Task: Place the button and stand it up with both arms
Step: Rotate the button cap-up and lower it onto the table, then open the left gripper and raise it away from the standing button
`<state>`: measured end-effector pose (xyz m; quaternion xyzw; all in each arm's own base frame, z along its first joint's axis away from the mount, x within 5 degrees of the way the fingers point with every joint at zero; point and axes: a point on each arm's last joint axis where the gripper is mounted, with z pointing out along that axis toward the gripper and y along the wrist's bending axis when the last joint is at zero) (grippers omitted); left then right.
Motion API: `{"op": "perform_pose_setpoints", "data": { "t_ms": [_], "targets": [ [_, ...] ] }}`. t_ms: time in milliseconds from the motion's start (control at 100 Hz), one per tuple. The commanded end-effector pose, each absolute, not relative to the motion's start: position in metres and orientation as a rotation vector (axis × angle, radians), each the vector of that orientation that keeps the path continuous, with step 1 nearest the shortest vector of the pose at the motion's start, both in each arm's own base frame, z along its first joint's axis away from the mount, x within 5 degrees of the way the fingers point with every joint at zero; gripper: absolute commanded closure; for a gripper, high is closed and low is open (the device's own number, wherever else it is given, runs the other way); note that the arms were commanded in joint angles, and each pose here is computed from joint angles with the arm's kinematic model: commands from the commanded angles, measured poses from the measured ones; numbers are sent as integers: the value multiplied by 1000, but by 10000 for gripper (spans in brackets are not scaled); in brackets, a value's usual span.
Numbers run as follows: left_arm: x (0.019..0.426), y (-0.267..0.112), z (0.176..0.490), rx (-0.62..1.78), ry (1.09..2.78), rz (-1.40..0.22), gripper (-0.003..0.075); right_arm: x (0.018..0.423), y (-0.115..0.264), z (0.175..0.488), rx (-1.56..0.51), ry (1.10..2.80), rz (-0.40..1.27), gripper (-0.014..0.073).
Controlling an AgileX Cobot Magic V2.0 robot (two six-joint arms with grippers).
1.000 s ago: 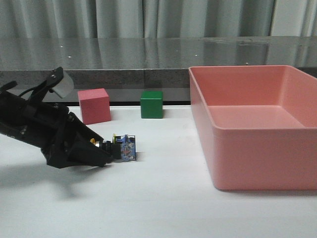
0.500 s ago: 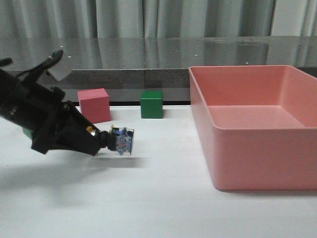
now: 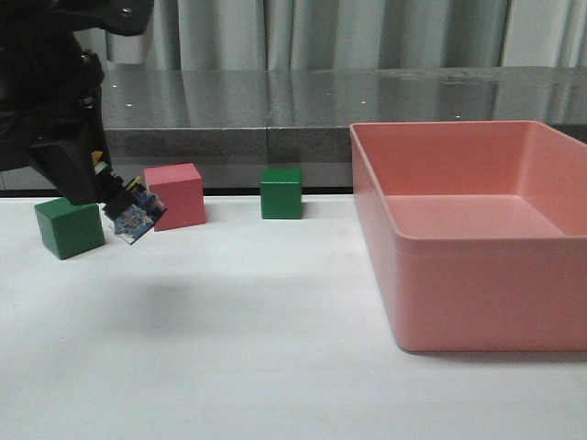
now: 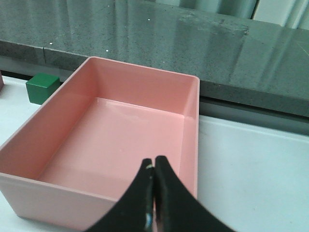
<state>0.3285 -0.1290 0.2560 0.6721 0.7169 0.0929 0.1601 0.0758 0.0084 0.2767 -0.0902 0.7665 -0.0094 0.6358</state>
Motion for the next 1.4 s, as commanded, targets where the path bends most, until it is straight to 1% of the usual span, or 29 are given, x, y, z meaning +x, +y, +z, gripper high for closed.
{"op": "perform_pose_setpoints", "data": {
  "t_ms": [0,200,270,520,800,840,890,940,1080,1130,1160,1200,1240,1330,1390],
  "targets": [
    [326,-143,280,1897,1969,474,739,77,7,292,-176,1662,-31,671],
    [326,-171,267,2010,1852,787,739,77,7,292,-176,1662,-31,671],
    [327,-178,259,2056,1820,844,739,77,7,292,-176,1662,-31,671],
    [330,-193,229,2154,1811,846,739,77,7,292,-176,1662,-31,671],
    [332,-195,219,2178,1821,838,734,77,7,292,-176,1662,-31,671],
    [332,-195,219,2178,1821,838,711,77,7,292,-176,1662,-31,671],
    [332,-195,220,2177,1820,839,656,77,7,292,-176,1662,-31,671],
    [332,-195,220,2177,1820,839,569,77,7,292,-176,1662,-31,671],
    [332,-196,220,2174,1815,836,233,77,7,292,-176,1662,-31,671],
    [332,-196,220,2175,1816,837,156,77,7,292,-176,1662,-31,671],
    [332,-195,220,2179,1823,844,127,77,7,292,-176,1662,-31,671],
    [331,-194,220,2188,1834,856,105,77,7,292,-176,1662,-31,671],
    [330,-192,222,2189,1843,865,106,77,7,292,-176,1662,-31,671],
    [326,-188,229,2176,1878,872,129,77,7,292,-176,1662,-31,671],
    [325,-183,238,2105,1926,869,169,77,7,292,-176,1662,-31,671]
  ]
}}
